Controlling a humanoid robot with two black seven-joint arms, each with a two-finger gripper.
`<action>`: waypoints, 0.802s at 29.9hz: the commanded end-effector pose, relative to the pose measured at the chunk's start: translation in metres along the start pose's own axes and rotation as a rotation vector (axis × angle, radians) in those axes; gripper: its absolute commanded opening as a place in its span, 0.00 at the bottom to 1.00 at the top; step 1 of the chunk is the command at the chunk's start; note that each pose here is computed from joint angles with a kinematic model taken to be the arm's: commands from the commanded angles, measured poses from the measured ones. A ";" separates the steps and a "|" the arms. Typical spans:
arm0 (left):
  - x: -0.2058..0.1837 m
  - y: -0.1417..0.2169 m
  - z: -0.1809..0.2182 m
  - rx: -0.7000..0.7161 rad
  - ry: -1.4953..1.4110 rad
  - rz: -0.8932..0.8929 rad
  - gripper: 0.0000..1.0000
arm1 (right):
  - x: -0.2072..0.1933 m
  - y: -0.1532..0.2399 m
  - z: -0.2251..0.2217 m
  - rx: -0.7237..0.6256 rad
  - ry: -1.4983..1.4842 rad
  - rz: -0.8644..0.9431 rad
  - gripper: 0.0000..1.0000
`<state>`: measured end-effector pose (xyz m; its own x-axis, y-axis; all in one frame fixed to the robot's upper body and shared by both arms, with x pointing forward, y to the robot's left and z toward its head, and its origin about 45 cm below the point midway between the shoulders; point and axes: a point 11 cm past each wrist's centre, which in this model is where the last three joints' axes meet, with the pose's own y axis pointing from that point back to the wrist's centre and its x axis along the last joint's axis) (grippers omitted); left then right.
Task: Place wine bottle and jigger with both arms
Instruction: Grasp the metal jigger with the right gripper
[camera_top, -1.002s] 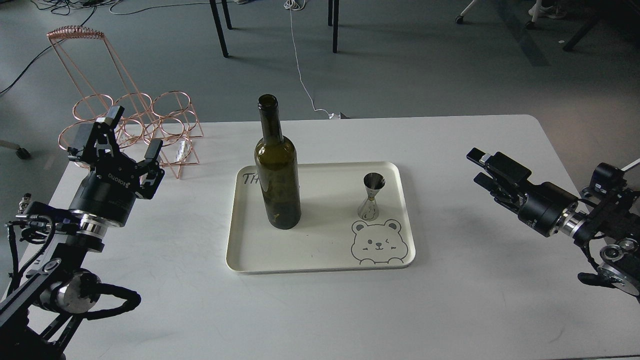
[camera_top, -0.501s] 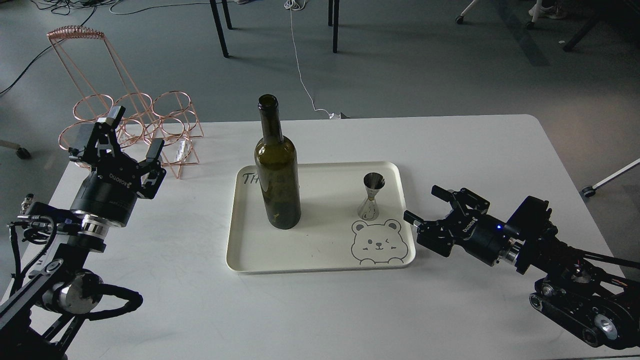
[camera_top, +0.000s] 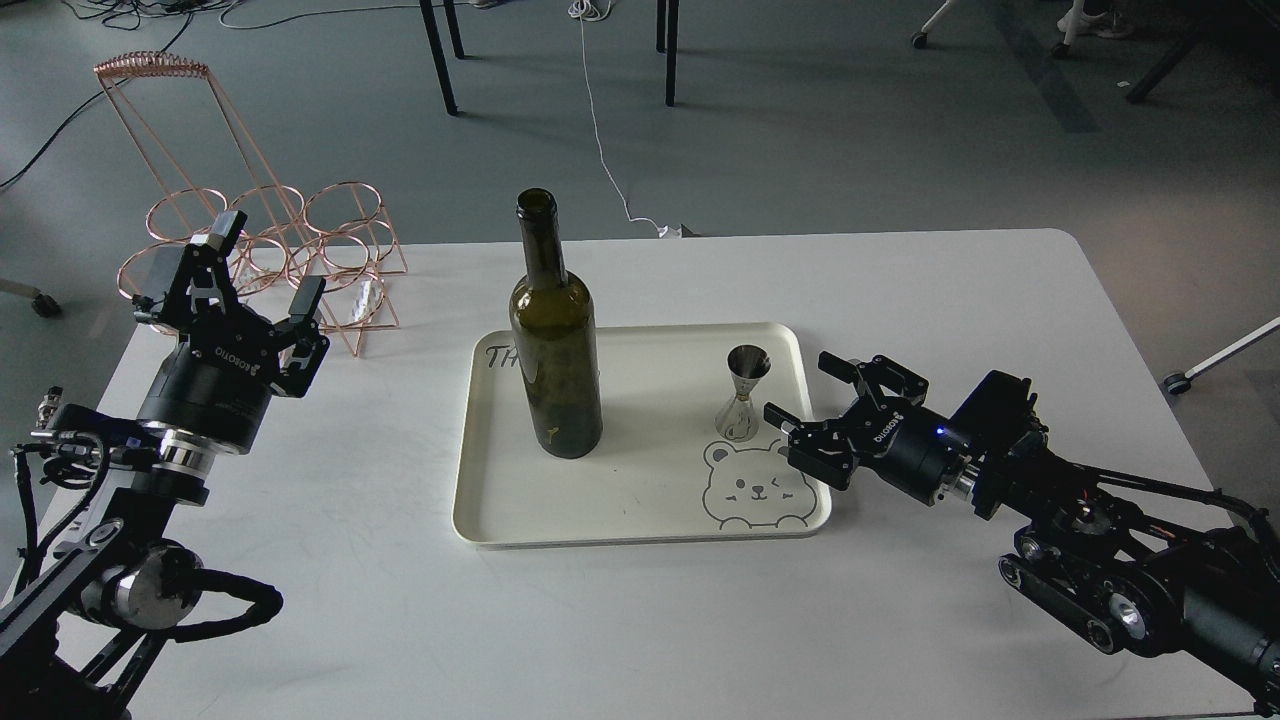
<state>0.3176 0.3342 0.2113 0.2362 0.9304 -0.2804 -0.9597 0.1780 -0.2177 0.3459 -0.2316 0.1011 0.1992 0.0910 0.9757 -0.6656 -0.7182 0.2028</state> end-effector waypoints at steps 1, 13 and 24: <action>-0.003 -0.001 0.002 -0.007 0.003 -0.010 0.98 | -0.001 -0.011 -0.006 0.006 -0.008 0.005 0.78; -0.003 -0.002 0.003 -0.009 0.003 -0.011 0.98 | -0.008 -0.037 -0.020 0.025 -0.008 -0.011 0.66; -0.003 -0.002 0.004 -0.009 0.000 -0.013 0.98 | -0.004 -0.044 -0.021 0.029 -0.002 -0.003 0.22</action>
<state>0.3179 0.3325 0.2159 0.2476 0.9281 -0.2781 -0.9554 0.1861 -0.2295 0.3595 -0.1864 0.0898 0.2039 0.0916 0.9747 -0.6451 -0.7363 0.2042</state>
